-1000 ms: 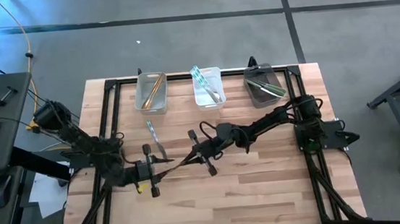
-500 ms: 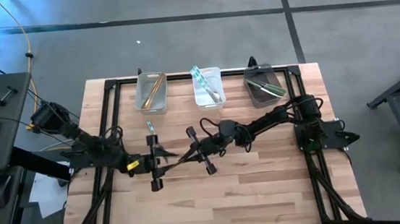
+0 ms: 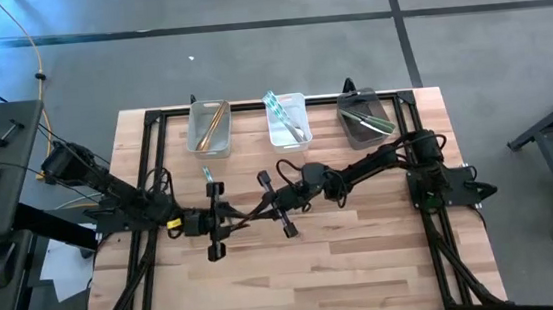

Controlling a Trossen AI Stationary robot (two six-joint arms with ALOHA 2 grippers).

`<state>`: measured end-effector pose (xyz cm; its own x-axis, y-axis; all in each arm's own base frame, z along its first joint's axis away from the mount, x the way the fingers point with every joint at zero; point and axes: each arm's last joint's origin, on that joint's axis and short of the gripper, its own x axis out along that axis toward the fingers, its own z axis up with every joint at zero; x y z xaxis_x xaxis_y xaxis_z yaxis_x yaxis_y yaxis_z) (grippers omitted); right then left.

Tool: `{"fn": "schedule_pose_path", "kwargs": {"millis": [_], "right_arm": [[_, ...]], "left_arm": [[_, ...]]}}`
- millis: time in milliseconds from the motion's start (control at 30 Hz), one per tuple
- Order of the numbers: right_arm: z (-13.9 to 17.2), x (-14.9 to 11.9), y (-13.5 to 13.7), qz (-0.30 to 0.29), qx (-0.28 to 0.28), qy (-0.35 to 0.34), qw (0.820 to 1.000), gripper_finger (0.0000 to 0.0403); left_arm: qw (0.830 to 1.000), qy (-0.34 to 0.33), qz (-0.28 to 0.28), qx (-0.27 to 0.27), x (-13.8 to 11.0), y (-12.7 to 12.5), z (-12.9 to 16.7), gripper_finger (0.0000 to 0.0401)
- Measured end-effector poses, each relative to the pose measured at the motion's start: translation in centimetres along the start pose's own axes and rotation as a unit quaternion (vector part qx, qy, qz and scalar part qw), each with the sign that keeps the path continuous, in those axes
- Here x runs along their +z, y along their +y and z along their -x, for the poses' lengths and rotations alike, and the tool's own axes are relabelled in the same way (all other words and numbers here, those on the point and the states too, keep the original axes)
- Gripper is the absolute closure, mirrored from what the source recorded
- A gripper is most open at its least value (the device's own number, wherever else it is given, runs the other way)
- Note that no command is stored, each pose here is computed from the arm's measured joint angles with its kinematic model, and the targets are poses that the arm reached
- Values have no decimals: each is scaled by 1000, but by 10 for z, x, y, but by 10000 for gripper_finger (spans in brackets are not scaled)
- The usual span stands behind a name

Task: Sort silverware by color (type)
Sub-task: Put the gold table knife into the gray bin

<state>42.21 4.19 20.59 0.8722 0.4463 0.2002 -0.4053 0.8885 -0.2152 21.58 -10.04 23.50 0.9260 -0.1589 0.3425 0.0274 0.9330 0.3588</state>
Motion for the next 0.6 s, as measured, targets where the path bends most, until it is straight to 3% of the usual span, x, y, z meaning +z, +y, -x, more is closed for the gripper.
{"fn": "schedule_pose_path", "kwargs": {"millis": [133, 233, 333, 600], "right_arm": [[0, -2, 0, -6, 1, 12, 1000, 403], [1, -3, -1, -8, -9, 15, 1000, 402], [1, -6, -5, -6, -60, 34, 998, 393], [11, -27, -21, -2, -180, 160, 971, 319]], "left_arm": [[1000, -13, -23, -9, 1, 1, 0, 384], [999, 0, -29, 26, 1, 3, 0, 385], [996, 28, -41, 72, 1, 7, 0, 386], [977, 140, -56, 148, 22, 26, 0, 386]]}}
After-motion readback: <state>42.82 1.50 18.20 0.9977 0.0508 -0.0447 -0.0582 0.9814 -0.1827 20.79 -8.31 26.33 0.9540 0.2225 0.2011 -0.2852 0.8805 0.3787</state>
